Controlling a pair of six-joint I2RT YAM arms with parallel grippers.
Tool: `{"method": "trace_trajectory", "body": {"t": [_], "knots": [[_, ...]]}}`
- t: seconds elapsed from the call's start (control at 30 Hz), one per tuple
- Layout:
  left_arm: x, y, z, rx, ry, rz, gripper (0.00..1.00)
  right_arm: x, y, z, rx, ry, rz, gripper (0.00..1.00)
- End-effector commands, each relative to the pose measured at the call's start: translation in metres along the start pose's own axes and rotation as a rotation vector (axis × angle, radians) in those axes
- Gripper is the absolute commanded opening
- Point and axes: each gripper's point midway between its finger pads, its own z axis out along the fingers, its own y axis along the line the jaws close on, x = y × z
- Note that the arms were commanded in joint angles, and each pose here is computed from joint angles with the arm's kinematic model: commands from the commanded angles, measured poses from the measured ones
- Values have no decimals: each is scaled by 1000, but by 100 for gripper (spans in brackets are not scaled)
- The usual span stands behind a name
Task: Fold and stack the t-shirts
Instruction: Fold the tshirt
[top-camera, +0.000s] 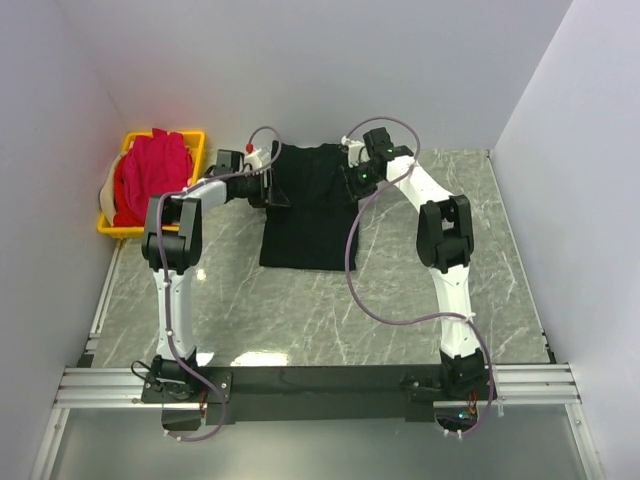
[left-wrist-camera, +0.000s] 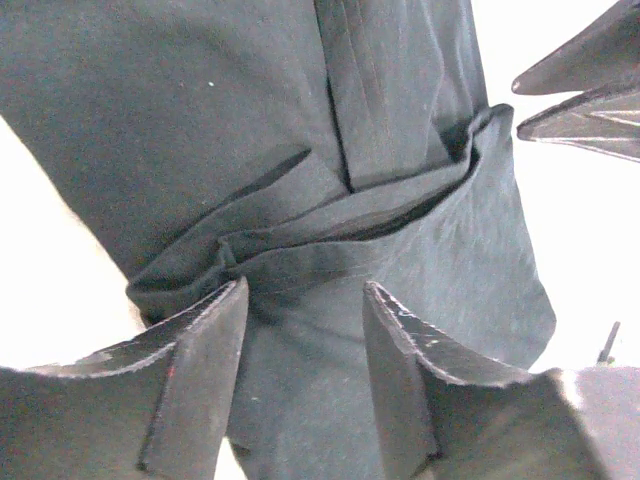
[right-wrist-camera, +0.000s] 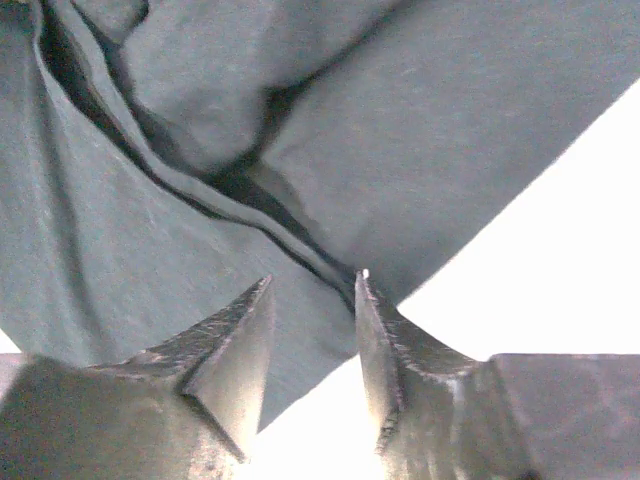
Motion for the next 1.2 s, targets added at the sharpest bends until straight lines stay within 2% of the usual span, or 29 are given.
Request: {"method": "trace_trajectory", "body": {"t": [0.0, 0.07, 0.1, 0.13, 0.17, 0.2, 0.23, 0.27, 0.3, 0.33, 0.37, 0.4, 0.47, 0.5, 0.6, 0.8, 1.03, 1.13, 1.17], "knots": [[-36, -2, -9, 24, -72, 44, 59, -27, -4, -20, 46, -57, -39, 47], [-47, -25, -23, 77, -93, 141, 62, -31, 3, -39, 43, -74, -115, 50], [-39, -31, -29, 92, -80, 162, 63, -17, 6, -41, 27, -41, -130, 50], [-37, -41, -36, 115, -78, 199, 64, -22, 21, -61, 2, -71, -181, 50], [-44, -56, -53, 118, -104, 309, 64, -17, 25, -68, 2, -72, -231, 50], [-40, -63, -61, 122, -99, 354, 64, -9, 32, -74, -15, -60, -270, 50], [-16, -62, -66, 128, -55, 382, 64, 6, 47, -84, -35, -45, -317, 50], [-17, -74, -82, 127, -74, 516, 64, 14, 51, -87, -33, -38, -382, 50], [-7, -76, -88, 126, -66, 559, 64, 42, 57, -82, -55, 17, -414, 50], [23, -70, -91, 131, -14, 553, 64, 45, 68, -94, -50, -4, -470, 50], [28, -76, -101, 134, -20, 682, 65, 54, 75, -93, -45, 6, -555, 50], [53, -69, -102, 135, 19, 693, 65, 80, 75, -83, -44, 36, -590, 53], [69, -65, -110, 122, 46, 809, 67, 90, 86, -88, 13, 27, -746, 55], [86, -59, -111, 122, 74, 826, 67, 108, 85, -79, 27, 42, -784, 56], [103, -46, -109, 70, 111, 969, 68, 121, 100, -70, 53, 20, -923, 57], [121, -41, -101, 60, 152, 1245, 71, 123, 100, -50, 127, -9, -1036, 57], [137, -22, -96, 57, 245, 1521, 68, 148, 98, -30, 115, 73, -1124, 53], [147, -21, -94, 83, 266, 1607, 65, 156, 95, -25, 107, 107, -1139, 45], [152, -20, -94, 87, 281, 1620, 63, 158, 93, -25, 111, 118, -1145, 37]]}}
